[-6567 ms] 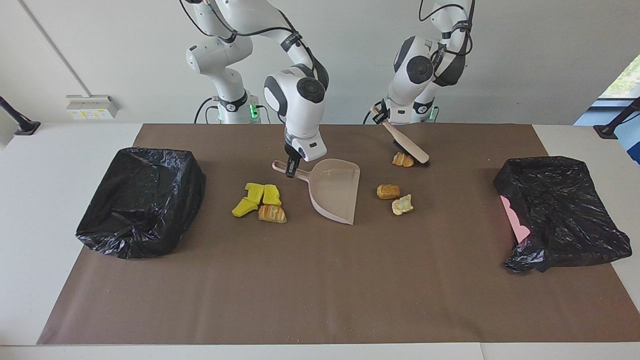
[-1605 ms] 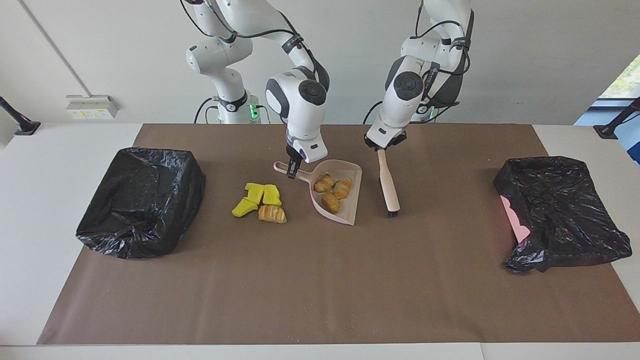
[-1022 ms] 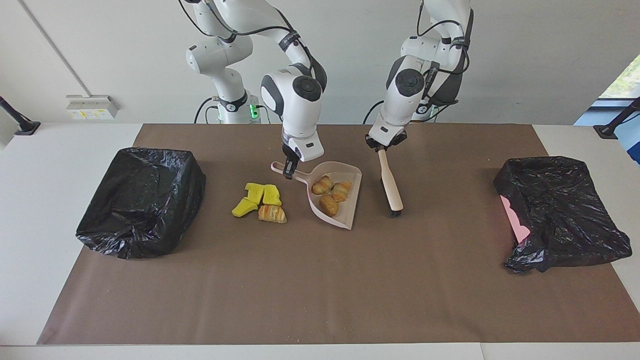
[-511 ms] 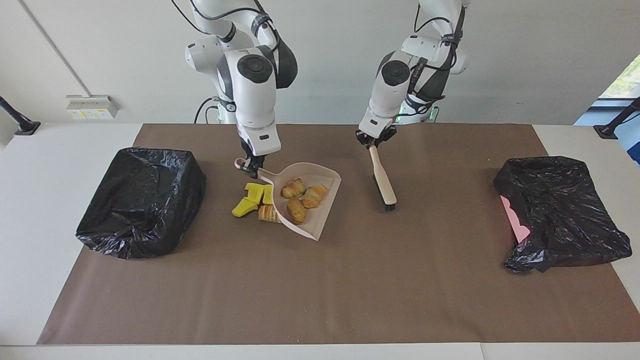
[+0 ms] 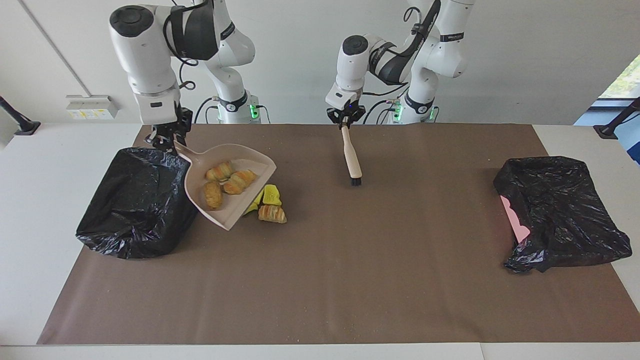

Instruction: Sweep and dump trash in bin

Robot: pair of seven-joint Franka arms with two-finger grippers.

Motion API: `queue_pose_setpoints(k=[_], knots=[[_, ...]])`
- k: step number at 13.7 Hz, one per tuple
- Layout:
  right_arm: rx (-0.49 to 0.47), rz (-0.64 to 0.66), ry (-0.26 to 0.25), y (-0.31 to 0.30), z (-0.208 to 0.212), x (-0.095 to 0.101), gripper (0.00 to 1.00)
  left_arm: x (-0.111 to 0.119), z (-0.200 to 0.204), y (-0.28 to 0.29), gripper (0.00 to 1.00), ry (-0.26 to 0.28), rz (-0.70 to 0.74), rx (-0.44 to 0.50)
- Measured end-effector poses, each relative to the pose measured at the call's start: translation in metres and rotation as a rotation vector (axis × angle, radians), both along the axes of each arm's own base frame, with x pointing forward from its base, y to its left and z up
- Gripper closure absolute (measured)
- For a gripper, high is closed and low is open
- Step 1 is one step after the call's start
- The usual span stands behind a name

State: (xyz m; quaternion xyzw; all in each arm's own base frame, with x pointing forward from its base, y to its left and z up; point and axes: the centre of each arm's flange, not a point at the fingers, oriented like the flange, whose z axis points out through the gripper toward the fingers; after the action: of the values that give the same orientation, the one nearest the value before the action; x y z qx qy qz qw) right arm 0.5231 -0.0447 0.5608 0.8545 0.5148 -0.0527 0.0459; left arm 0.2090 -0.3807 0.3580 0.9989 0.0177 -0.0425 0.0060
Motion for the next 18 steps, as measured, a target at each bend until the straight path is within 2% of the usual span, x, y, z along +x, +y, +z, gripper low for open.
queue_pose_setpoints(k=[3,6,9,14,15,16,18], knots=[[0.005,0.04,0.029,-0.111,0.001,-0.021,0.69,-0.045,-0.009,-0.008,0.74,-0.009,-0.033,0.0],[-0.114,0.108,0.033,-0.174,0.009,-0.037,0.69,-0.065,-0.004,-0.005,0.74,0.016,-0.023,-0.026],[-0.248,0.188,0.055,-0.18,0.008,-0.032,0.69,-0.068,-0.005,-0.002,0.74,0.038,-0.002,-0.036],[-0.387,0.294,0.084,-0.177,-0.013,-0.021,0.69,-0.069,-0.008,0.0,0.73,0.05,-0.003,-0.03],[-0.407,0.308,0.094,-0.177,-0.014,-0.021,0.69,-0.068,-0.008,0.001,0.67,0.053,-0.011,-0.027],[-0.433,0.332,0.1,-0.177,-0.017,-0.02,0.69,-0.068,-0.009,0.001,0.67,0.055,-0.027,-0.026],[-0.47,0.4,0.124,-0.176,-0.026,-0.019,0.69,-0.06,-0.009,0.001,0.52,0.061,-0.061,-0.03]])
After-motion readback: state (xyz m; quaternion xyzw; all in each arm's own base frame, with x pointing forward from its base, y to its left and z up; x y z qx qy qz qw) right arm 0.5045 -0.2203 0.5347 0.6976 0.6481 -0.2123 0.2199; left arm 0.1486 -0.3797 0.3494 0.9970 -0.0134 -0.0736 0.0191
